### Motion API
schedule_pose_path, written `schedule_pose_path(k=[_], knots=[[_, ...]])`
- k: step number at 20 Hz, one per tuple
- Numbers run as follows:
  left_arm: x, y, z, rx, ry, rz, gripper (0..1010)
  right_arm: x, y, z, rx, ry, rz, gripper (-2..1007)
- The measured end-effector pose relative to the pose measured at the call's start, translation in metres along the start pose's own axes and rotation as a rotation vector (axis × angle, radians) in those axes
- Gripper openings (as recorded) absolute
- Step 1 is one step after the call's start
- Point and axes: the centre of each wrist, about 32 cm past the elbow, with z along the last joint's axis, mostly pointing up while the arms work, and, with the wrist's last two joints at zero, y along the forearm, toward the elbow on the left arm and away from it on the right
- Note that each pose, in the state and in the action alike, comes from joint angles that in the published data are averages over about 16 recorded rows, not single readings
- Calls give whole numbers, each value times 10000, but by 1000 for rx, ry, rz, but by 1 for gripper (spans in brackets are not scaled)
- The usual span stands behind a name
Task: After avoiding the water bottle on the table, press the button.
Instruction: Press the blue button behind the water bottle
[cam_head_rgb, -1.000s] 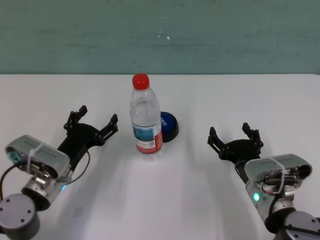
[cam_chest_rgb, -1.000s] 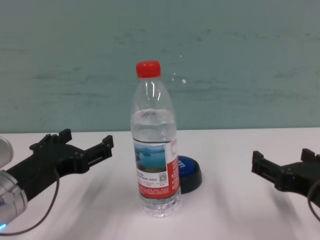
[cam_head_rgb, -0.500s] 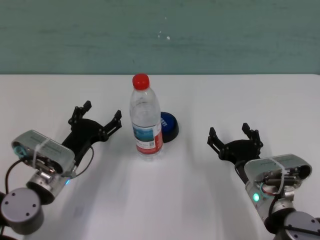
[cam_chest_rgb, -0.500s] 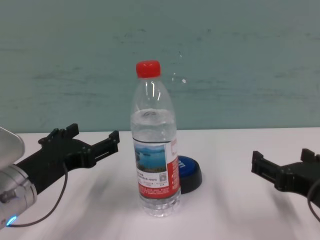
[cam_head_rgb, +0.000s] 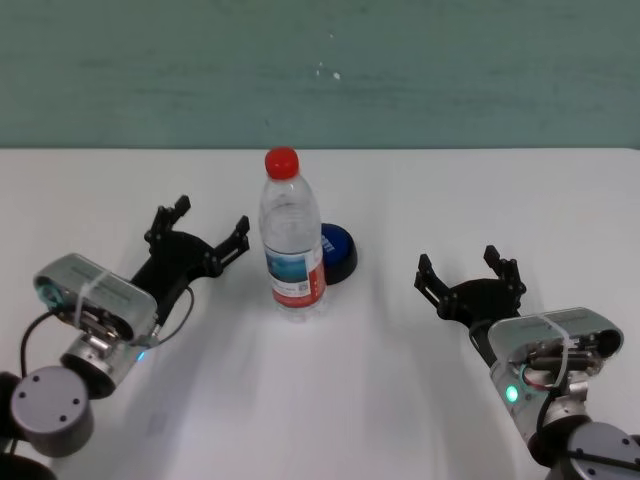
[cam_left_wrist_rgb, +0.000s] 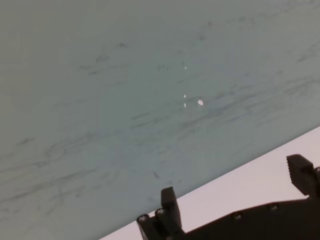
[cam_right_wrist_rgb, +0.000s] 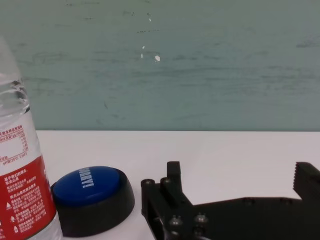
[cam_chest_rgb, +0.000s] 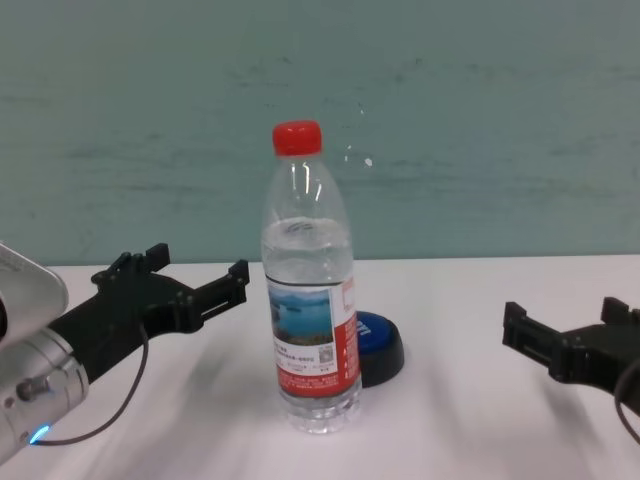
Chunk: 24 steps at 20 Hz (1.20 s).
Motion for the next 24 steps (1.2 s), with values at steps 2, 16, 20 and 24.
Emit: schedule_pose_path(k=[2, 16, 20, 24], knots=[[4, -19, -11, -1, -2, -1, 1010, 0, 0, 0, 0, 0, 0, 1004], [22, -166, -48, -7, -12, 8, 1010, 0, 0, 0, 0, 0, 0, 1004], [21, -205, -44, -12, -14, 11, 1010, 0, 0, 0, 0, 0, 0, 1004], [17, -235, -36, -15, -17, 15, 1010, 0, 0, 0, 0, 0, 0, 1004]])
